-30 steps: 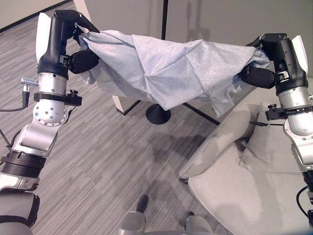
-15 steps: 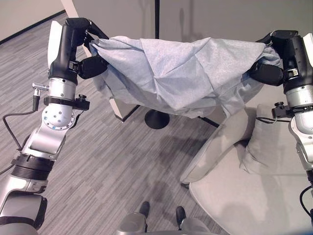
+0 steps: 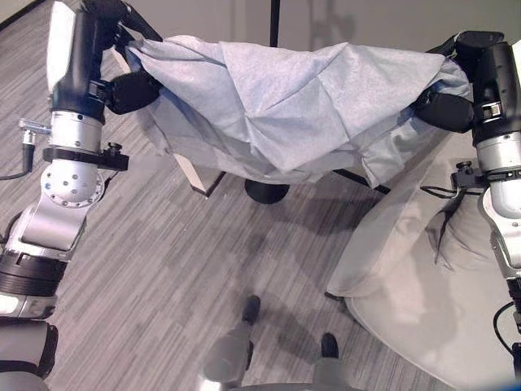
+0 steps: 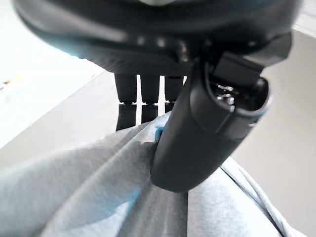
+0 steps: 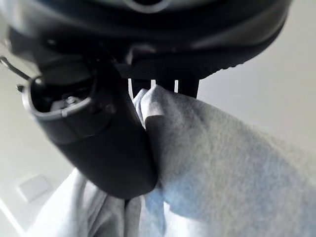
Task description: Hang the clothes on the sofa on the clothes rack.
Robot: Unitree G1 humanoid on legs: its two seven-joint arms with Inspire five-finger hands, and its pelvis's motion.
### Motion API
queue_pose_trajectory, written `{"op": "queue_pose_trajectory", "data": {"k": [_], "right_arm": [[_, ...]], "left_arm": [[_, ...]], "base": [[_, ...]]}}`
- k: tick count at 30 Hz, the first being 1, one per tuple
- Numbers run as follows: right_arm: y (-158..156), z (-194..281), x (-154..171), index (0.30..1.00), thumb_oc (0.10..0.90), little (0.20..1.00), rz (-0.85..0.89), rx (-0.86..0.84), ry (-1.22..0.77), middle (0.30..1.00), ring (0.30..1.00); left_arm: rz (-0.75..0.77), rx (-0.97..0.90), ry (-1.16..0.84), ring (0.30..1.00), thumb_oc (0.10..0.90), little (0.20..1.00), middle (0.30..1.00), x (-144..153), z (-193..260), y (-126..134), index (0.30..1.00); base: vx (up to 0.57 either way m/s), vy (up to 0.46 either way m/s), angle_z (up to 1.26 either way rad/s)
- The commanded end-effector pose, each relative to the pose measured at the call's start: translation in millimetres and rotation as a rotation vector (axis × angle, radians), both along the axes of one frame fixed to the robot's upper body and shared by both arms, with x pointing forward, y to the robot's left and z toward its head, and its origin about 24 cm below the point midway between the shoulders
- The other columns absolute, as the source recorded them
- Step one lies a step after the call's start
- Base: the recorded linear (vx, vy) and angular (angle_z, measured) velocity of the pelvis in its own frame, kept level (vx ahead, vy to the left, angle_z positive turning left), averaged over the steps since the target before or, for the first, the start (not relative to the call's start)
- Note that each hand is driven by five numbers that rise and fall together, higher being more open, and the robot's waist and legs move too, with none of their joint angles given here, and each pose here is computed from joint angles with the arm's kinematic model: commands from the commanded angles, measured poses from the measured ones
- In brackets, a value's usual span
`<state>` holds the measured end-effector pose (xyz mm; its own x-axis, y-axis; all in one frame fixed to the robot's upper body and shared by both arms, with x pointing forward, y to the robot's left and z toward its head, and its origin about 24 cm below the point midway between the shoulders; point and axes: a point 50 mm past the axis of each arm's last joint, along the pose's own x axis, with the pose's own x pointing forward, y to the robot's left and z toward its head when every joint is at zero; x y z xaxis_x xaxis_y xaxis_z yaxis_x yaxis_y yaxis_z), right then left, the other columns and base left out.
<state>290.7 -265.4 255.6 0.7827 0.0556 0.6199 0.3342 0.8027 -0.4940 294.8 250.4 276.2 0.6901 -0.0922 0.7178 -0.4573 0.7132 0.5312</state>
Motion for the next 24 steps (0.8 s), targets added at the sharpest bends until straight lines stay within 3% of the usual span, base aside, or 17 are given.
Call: {"op": "queue_pose_trajectory", "data": {"k": [1,9,18,24], "right_arm": [[-42,54,-20,0.300,0.400,0.300,-0.174,0.066,-0.239,0.300,0.300],[-53,59,-33,0.300,0.400,0.300,-0.203,0.015,-0.223,0.300,0.300],[-57,72,-36,0.300,0.400,0.300,-0.238,0.021,-0.276,0.300,0.300],[-43,70,-26,0.300,0.400,0.300,-0.213,0.039,-0.293,0.300,0.300]], "left_arm": [[0.172,-0.079,-0.253,0.300,0.400,0.300,0.300,-27,51,42,0.300],[0.088,-0.155,-0.187,0.300,0.400,0.300,0.300,-16,26,27,0.300],[0.106,-0.113,-0.224,0.300,0.400,0.300,0.300,-17,42,29,0.300],[0.117,-0.080,-0.305,0.300,0.400,0.300,0.300,-24,57,25,0.300]], "base": [[-0.03,-0.004,-0.15],[0.22,0.113,0.35],[0.18,0.155,-0.03],[0.37,0.512,-0.96]]}}
